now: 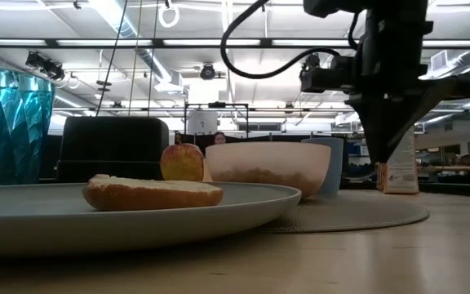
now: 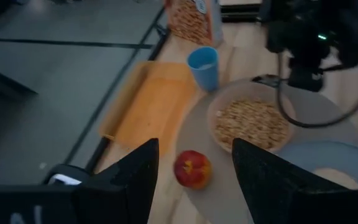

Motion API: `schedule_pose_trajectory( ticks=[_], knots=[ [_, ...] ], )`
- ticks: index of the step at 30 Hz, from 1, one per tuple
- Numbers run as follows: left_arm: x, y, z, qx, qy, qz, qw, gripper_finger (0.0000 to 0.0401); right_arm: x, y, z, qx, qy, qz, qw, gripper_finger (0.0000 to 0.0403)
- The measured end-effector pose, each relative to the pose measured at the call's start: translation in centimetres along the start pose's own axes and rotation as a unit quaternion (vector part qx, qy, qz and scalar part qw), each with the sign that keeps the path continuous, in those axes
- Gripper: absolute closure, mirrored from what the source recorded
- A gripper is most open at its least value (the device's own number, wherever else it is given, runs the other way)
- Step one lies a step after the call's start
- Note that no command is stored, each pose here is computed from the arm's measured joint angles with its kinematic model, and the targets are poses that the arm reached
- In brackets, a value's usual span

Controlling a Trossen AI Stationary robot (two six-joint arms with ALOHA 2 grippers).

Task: Arrange a breakfast setting
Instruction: Put the black spoon on the gray placemat to the right of the pink bowl

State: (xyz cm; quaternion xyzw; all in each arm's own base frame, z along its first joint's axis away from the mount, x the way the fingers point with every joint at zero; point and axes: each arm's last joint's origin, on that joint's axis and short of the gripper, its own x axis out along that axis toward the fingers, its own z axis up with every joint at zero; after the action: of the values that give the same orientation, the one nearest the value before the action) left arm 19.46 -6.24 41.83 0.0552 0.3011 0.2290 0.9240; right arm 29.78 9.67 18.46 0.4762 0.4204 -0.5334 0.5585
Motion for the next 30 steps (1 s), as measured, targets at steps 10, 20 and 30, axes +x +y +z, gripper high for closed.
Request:
schedule_pose_trajectory(
  ticks=[10, 20, 30],
  knots=[
    [-0.2, -0.4, -0.2, 0.004, 0.012, -0.039, 0.999, 0.019, 1.2, -1.1, 1.9, 0.014, 0.064, 0.009, 0.998, 0.0377],
    [-0.2, -0.4, -0.2, 0.005, 0.012, -0.039, 0.999, 0.0191, 2.8, -1.3, 2.6, 0.059, 0.06, 0.03, 0.996, 0.0374],
    [-0.2, -0.4, -0.2, 0.018, 0.012, -0.039, 0.999, 0.0191, 3.1, -1.1, 3.8, 0.068, 0.059, 0.026, 0.996, 0.0372]
  ],
)
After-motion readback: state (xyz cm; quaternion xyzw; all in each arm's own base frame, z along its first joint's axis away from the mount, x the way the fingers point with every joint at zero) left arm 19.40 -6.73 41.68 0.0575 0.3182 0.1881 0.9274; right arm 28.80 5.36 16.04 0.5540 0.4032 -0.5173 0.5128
